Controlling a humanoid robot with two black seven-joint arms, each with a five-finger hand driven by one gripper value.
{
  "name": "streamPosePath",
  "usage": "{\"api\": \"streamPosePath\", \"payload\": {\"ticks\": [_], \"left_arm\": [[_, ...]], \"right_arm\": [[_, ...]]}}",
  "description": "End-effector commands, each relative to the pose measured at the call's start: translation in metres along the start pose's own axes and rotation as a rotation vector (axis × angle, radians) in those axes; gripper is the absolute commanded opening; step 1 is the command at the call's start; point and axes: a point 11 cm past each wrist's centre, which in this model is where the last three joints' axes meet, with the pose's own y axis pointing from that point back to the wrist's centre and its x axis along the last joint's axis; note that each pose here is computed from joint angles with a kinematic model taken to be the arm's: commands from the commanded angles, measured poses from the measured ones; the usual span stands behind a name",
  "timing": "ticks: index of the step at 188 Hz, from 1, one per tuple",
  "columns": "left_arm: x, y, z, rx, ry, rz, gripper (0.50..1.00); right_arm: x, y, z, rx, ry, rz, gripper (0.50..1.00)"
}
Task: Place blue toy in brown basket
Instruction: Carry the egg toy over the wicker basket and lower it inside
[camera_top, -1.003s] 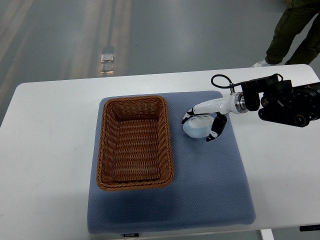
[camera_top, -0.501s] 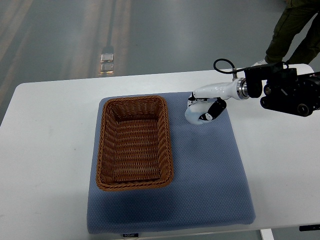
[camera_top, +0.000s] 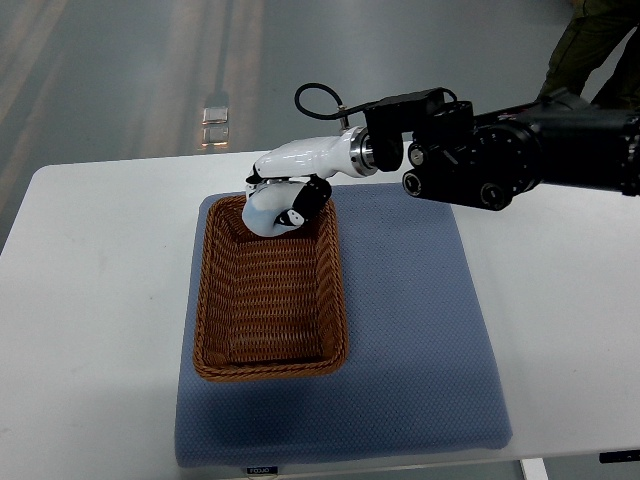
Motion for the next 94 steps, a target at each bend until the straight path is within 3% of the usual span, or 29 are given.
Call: {"api": "streamPosePath", "payload": {"ticks": [1, 23, 47, 94], "left_arm": [[0.0, 0.0, 0.0, 0.0, 0.0, 0.0, 1.0], [0.0, 0.0, -0.001, 0.001, 0.0, 0.0, 1.0], [0.0, 0.0, -0.001, 0.001, 0.0, 0.0, 1.0], [0.0, 0.0, 0.0, 0.0, 0.0, 0.001, 1.0]], "right_arm": [[-0.012, -0.008, 0.002, -0.007, -0.002, -0.008, 0.654], [-0.019, -0.007, 0.016, -0.033, -0.01, 0.028, 0.784], [-0.017, -0.008, 0.015, -0.028, -0.028, 0.046, 0.858], [-0.003, 0.003, 0.029, -0.061, -0.179, 0.14, 0.897]]}}
